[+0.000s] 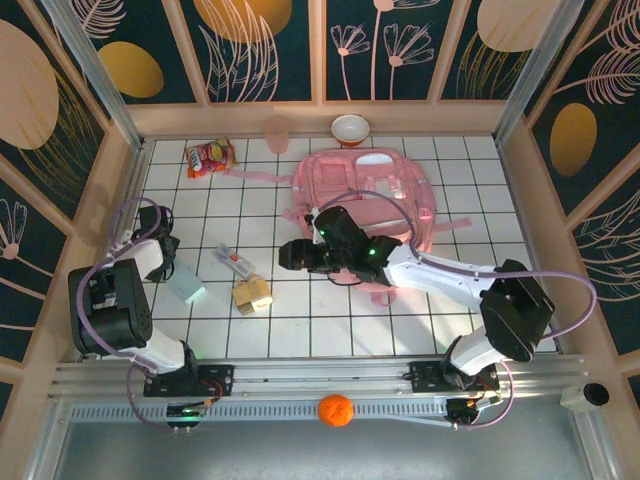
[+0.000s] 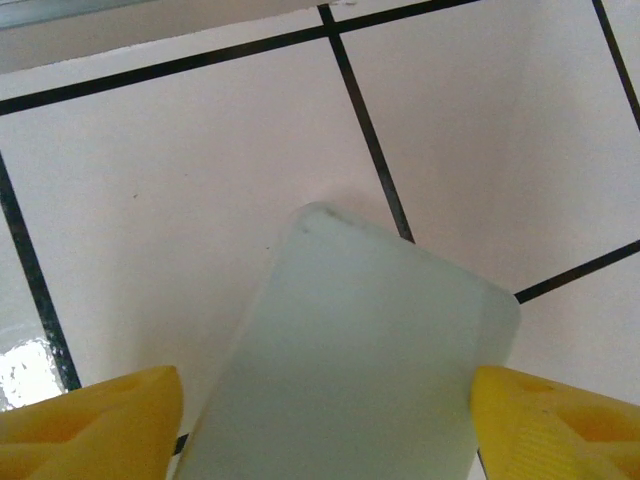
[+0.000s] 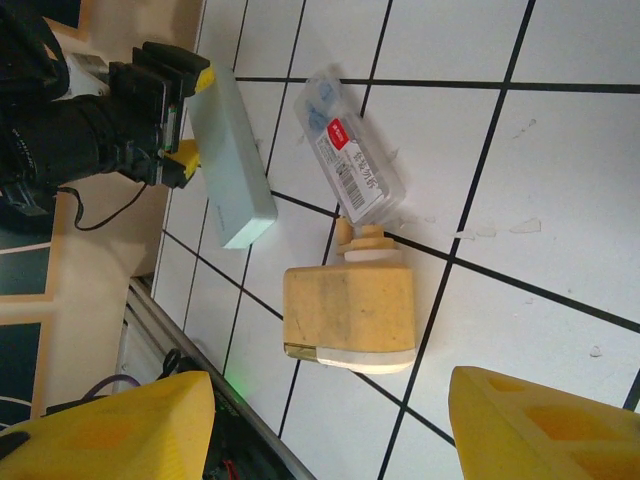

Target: Pack books, pencil case, and school supplies into a backpack

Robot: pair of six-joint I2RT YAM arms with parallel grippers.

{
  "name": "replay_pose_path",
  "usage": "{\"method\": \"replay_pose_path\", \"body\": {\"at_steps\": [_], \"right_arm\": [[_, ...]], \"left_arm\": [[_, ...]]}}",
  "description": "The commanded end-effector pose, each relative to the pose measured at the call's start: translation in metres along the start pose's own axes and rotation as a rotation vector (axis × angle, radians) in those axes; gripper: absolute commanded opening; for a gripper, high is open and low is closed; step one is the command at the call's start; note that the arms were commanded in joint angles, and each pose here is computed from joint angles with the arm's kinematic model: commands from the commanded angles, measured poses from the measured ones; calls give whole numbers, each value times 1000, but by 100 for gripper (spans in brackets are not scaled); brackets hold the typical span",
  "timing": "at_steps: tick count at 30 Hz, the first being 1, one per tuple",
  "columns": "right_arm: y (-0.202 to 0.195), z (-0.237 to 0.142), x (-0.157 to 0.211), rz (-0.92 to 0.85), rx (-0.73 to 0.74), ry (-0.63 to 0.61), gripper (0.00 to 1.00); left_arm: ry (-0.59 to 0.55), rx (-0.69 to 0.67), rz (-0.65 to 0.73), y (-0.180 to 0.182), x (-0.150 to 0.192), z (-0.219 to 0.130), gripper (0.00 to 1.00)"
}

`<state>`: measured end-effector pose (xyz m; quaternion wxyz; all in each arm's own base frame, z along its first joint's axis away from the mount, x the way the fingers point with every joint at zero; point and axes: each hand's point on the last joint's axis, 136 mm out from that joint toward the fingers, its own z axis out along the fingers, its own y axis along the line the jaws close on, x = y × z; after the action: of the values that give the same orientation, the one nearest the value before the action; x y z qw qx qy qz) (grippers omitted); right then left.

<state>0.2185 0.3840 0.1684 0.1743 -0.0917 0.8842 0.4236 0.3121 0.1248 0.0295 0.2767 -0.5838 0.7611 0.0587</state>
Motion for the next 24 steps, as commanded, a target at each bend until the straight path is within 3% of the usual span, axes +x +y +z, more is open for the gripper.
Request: {"method": "replay_pose_path", "body": {"at_steps": [1,18,21,24], "right_arm": [[21,-1,-11,-44,-57,-21,64],[37,17,-16,-36,-131,-14,64],[41,20,-18,-39,-145,-11,64],[43,24,-17,-41,-155,-1,64]], "left_arm": [[104,-94,47,29,27,3,70],[132,-8,79,25,29,-31,48],[133,9,95,19,27,-39,50],[125,15,142,13,26,-49,68]]}}
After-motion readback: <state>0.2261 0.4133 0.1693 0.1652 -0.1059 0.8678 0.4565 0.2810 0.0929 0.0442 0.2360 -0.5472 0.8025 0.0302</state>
